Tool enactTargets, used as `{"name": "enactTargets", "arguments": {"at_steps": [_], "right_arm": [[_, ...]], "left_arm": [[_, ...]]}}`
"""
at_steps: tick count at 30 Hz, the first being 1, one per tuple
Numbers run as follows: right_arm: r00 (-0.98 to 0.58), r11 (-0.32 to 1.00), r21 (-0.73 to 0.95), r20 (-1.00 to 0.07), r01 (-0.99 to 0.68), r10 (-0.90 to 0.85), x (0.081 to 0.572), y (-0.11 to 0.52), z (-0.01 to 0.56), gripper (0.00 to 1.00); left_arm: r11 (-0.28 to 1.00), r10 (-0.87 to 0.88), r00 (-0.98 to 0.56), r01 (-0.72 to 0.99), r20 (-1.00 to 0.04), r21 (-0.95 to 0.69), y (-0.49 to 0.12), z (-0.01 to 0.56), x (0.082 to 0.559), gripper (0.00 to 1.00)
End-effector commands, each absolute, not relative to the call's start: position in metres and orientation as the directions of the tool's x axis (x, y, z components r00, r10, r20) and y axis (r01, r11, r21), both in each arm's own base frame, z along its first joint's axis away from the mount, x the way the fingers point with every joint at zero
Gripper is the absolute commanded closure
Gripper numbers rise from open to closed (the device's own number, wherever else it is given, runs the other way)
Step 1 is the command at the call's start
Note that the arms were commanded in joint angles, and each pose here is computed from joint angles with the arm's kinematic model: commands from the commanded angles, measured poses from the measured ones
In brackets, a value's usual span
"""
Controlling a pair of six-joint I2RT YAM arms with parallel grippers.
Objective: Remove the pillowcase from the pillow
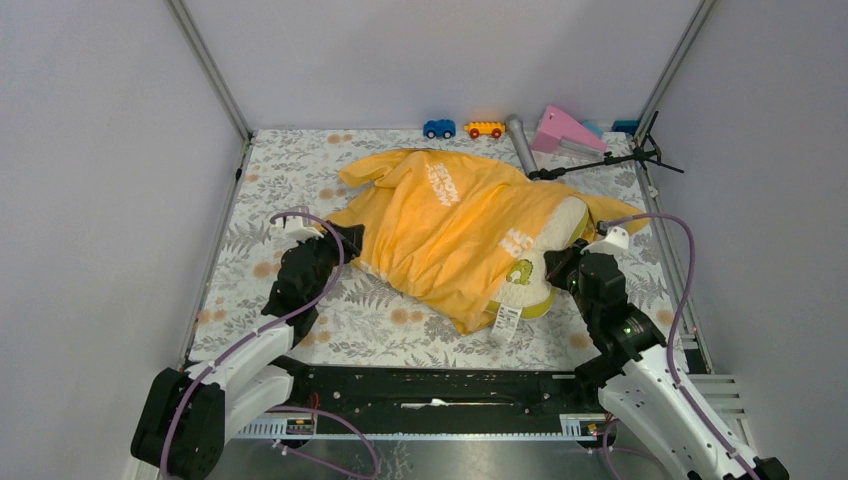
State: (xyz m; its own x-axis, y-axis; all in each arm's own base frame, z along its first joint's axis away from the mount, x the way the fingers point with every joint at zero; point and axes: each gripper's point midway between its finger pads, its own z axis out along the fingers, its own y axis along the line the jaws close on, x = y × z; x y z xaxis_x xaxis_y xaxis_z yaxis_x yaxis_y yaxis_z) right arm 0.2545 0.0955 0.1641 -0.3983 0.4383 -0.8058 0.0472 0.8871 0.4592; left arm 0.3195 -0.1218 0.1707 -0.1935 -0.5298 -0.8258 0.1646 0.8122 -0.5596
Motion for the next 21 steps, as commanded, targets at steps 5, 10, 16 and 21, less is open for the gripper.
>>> {"name": "enactTargets", "arguments": {"at_steps": [5,10,16,21], "right_arm": [[-0.415,0.821,0.522,-0.816,-0.233,0.401,0.274,0.152,0.211,1.0],[-0.458,0.801,0.526,-0.81,-0.288,0.367,0.264,0.162,0.204,1.0],[-0.57,0.69,0.586,-0.765,-0.426,0.299,0.231,0.19,0.216,1.0],[-0.577,0.68,0.58,-0.769,-0.448,0.275,0.215,0.187,0.23,1.0]], "left_arm": [[0.785,-0.522,-0.117,0.322,-0.845,-0.53,-0.138,0.208,0.32,0.07],[0.766,-0.415,-0.169,0.465,-0.894,-0.444,-0.178,0.214,0.315,0.08],[0.78,-0.207,-0.219,0.552,-0.954,-0.296,-0.246,0.227,0.305,0.09],[0.756,-0.205,-0.278,0.565,-0.938,-0.332,-0.27,0.248,0.294,0.07]]}}
